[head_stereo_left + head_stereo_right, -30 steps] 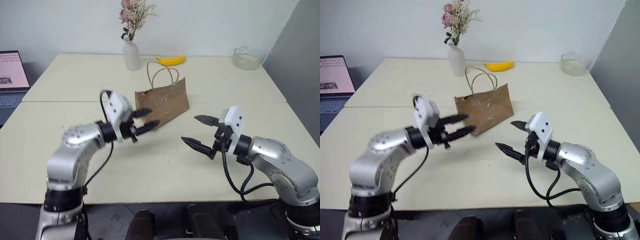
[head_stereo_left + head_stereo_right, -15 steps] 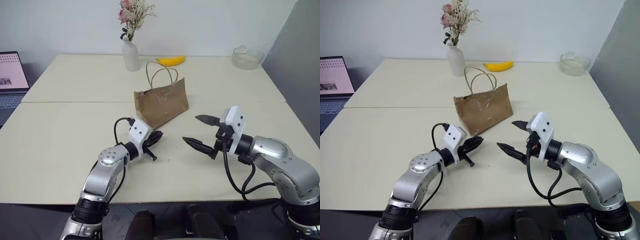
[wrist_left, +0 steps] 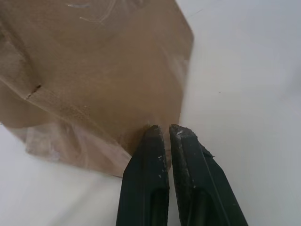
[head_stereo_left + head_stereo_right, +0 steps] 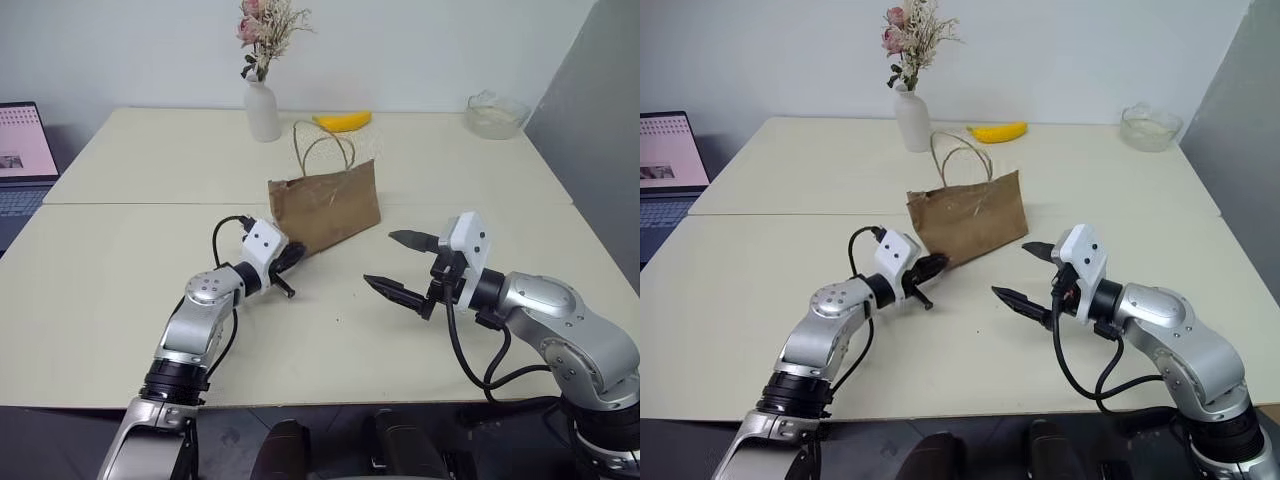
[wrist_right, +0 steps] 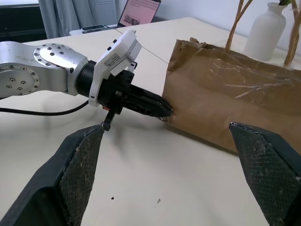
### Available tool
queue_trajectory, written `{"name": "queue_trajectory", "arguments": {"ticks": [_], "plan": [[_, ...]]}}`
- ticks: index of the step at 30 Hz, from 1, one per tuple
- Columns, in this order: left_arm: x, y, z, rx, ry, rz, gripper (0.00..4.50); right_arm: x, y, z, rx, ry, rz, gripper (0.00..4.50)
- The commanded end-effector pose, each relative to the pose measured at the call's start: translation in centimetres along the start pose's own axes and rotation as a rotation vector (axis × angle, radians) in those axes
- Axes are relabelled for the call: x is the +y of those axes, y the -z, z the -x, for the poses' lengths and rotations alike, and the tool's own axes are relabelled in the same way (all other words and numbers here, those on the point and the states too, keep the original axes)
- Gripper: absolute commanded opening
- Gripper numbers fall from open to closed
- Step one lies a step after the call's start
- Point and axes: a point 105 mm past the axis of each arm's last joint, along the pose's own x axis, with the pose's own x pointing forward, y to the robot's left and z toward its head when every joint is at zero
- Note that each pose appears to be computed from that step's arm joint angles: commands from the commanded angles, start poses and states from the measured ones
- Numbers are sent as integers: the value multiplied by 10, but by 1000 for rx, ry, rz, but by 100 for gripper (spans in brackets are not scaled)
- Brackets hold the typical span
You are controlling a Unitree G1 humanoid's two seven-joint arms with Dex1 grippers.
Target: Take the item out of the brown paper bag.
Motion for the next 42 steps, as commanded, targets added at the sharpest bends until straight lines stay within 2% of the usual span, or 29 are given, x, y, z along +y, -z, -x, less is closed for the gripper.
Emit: {"name": "queue_trajectory", "arguments": {"ticks": [1,10,18,20,24,28,35,38,42], "plan": [[17,-13,1,-37,-42,-57,26,6,-12,1,-35,-29,41,450],[36,-21,-4,-58,-58,-118,26,7,-12,-1,-33,-42,48,450],[33,-24,1,-76,20,-122,26,8,-14,-2,-37,-50,53,450],[27,-27,6,-97,50,-103,26,8,-15,-3,-37,-50,54,450],[15,-44,36,-172,52,-66,26,1,-17,-3,-49,-20,67,450],[4,-66,76,-247,-49,-13,113,-15,-21,-8,-73,29,82,450],[-18,-91,113,-321,-146,54,339,-39,-23,-22,-84,50,134,450],[-31,-96,129,-327,-136,64,437,-65,-26,-37,-46,92,200,450],[-30,-96,143,-315,-174,93,447,-103,-40,-60,-34,148,252,450]]}}
